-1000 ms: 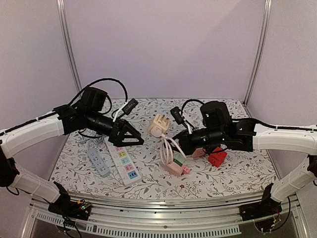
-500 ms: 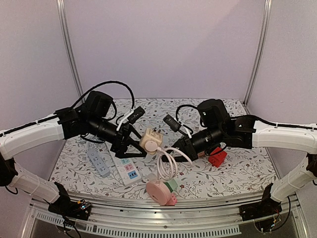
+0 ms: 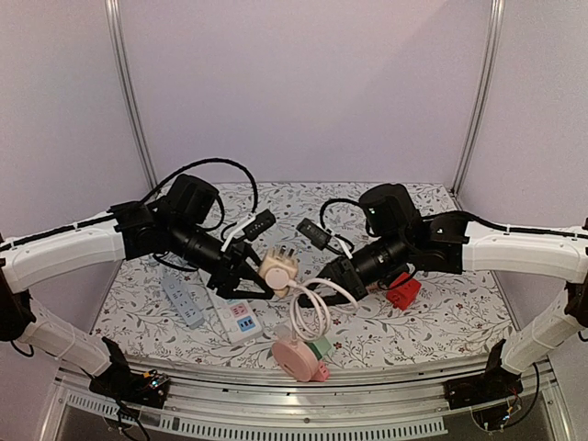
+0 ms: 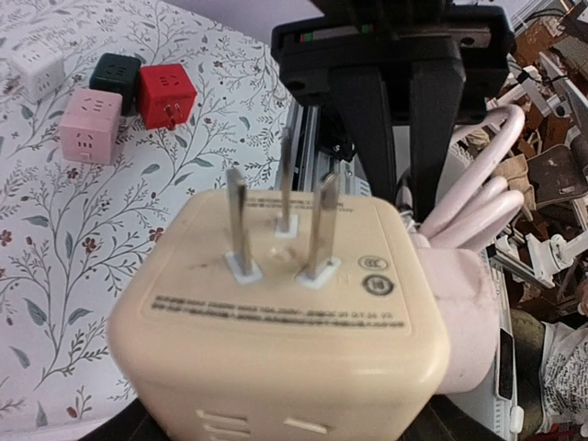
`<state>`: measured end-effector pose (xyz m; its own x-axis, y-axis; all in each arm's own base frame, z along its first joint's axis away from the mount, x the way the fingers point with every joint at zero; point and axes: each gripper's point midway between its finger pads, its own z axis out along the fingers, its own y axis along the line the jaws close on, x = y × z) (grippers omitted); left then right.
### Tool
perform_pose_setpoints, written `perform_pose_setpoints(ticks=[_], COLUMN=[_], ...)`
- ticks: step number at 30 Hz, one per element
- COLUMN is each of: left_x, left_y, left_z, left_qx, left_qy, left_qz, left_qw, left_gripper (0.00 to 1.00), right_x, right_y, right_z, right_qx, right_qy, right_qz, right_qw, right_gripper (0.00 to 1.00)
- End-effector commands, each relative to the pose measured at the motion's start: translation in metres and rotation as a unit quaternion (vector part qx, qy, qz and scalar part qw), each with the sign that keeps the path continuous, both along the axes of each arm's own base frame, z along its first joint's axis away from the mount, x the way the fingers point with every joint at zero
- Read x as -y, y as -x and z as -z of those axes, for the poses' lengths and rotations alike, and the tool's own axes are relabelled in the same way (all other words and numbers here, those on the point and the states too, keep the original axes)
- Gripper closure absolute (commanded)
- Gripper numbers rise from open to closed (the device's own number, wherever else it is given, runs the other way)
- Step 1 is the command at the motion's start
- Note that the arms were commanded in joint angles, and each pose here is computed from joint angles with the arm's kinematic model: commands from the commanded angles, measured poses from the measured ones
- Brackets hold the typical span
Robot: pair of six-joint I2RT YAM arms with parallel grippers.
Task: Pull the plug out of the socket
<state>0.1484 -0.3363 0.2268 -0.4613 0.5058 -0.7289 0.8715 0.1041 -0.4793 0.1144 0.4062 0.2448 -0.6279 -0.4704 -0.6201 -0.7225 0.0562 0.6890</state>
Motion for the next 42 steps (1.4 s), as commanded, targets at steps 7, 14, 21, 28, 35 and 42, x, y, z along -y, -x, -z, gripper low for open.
perform_pose_setpoints(ticks=[7,14,21,28,35,42], left_x=[0.011,0.011,0.006,-0.005,-0.010,-0.029], left_y=[0.015,0.011,-0.012,-0.045,-0.057,-0.093], left_z=[-0.006,-0.005,-0.003,-0.008,-0.001,0.025], left_qx=[-0.018,-0.012,0.001,0.003,0.002,0.005], left_qy=[0.018,0.011,-0.004,-0.002,-0.012,-0.077], left_qz=[0.037,0.025,-0.023,-0.089,-0.117,-0.202], left_qw=[0.999,1.000,1.000,0.996,0.993,0.976], left_gripper=[0.27,0.48,0.69,0.81,0.85,0.87], right_x=[-0.014,-0.012,-0.002,0.009,0.011,0.000], right_y=[-0.005,-0.011,-0.035,-0.053,-0.078,-0.089], right_z=[-0.034,-0.037,-0.033,-0.049,-0.037,-0.016], right_qx=[0.025,0.042,0.096,0.173,0.225,0.230], right_qy=[-0.056,-0.053,-0.005,0.048,0.104,0.126], right_qz=[-0.015,0.008,0.079,0.129,0.168,0.179], right_qw=[0.998,0.998,0.992,0.975,0.954,0.948], right_gripper=[1.00,1.00,1.00,1.00,1.00,1.00])
